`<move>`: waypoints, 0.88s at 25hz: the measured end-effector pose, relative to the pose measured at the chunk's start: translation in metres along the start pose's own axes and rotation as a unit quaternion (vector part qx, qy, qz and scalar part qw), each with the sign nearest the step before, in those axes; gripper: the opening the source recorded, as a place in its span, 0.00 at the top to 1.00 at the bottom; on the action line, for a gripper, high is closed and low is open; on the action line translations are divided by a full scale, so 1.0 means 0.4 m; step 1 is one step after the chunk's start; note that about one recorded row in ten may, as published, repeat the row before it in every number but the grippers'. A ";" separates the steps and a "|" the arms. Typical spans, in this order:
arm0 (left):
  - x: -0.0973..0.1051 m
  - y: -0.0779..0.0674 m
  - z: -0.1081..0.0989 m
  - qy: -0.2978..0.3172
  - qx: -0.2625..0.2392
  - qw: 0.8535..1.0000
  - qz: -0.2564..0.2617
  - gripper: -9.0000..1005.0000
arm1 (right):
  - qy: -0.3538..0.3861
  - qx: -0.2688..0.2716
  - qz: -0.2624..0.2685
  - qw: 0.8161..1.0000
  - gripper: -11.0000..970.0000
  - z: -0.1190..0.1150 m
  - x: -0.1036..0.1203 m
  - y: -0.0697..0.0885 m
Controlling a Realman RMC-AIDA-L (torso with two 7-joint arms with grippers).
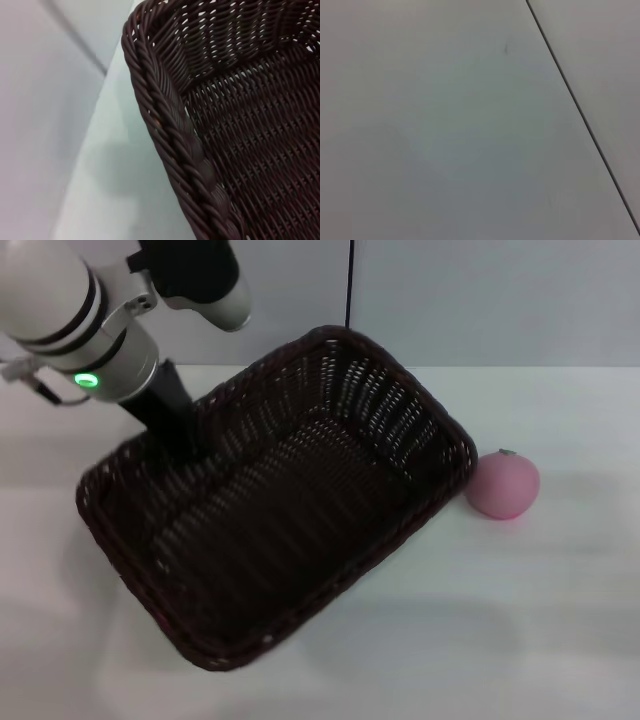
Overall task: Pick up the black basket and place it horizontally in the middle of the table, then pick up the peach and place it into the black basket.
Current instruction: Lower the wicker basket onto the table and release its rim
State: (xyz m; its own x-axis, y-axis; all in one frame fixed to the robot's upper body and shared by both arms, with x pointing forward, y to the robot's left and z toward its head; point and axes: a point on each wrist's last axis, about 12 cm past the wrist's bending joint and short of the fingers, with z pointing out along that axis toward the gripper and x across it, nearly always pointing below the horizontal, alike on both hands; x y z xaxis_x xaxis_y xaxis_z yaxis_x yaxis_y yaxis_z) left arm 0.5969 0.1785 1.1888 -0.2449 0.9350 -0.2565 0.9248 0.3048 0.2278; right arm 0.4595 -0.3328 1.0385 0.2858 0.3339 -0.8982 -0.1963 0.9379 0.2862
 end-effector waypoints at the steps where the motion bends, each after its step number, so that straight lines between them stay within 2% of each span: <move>1: -0.009 0.004 -0.004 -0.002 -0.006 1.000 0.029 0.75 | 0.000 0.000 0.000 1.000 0.40 0.000 0.000 0.000; 2: -0.018 0.006 -0.007 -0.004 -0.011 0.998 0.060 0.75 | 0.000 0.000 0.000 1.000 0.40 0.001 0.000 0.000; 3: -0.039 0.008 -0.013 -0.009 -0.020 0.993 0.120 0.75 | 0.002 0.001 0.000 1.000 0.40 0.002 0.001 -0.001; 4: -0.039 0.008 -0.013 -0.009 -0.020 0.993 0.120 0.75 | 0.002 0.001 0.000 1.000 0.40 0.002 0.001 -0.001; 6: -0.057 0.004 -0.013 -0.010 -0.027 0.984 0.178 0.75 | 0.003 0.002 -0.001 1.000 0.40 0.001 0.001 -0.002; 7: -0.066 0.001 -0.012 -0.009 -0.031 0.978 0.208 0.75 | 0.003 0.003 -0.001 1.000 0.40 -0.001 0.001 -0.003; 8: -0.082 -0.006 -0.009 -0.010 -0.043 0.964 0.264 0.75 | 0.005 0.005 -0.001 1.000 0.40 -0.005 0.001 -0.004; 10: -0.088 -0.007 -0.009 -0.013 -0.050 0.959 0.280 0.75 | 0.005 0.005 -0.001 1.000 0.40 -0.006 0.001 -0.005; 13: -0.111 -0.007 -0.010 -0.036 -0.072 0.938 0.337 0.75 | 0.011 0.010 -0.001 1.000 0.40 -0.008 0.004 -0.007; 18: -0.133 -0.017 -0.008 -0.055 -0.073 0.924 0.372 0.75 | 0.012 0.010 -0.001 1.000 0.40 -0.007 0.005 -0.007; 22: -0.131 -0.020 -0.003 -0.053 -0.072 0.924 0.372 0.75 | 0.011 0.010 0.000 1.000 0.40 -0.005 0.006 -0.006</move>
State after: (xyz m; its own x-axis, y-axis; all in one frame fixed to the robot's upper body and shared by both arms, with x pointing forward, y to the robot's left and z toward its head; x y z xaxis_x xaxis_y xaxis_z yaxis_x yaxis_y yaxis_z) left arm 0.6021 0.1272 1.2016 0.4794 0.8750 -0.0673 0.7760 -0.3868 0.4983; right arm 0.4587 -0.3345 1.0351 0.2645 0.3326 -0.9052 -0.1786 0.9393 0.2930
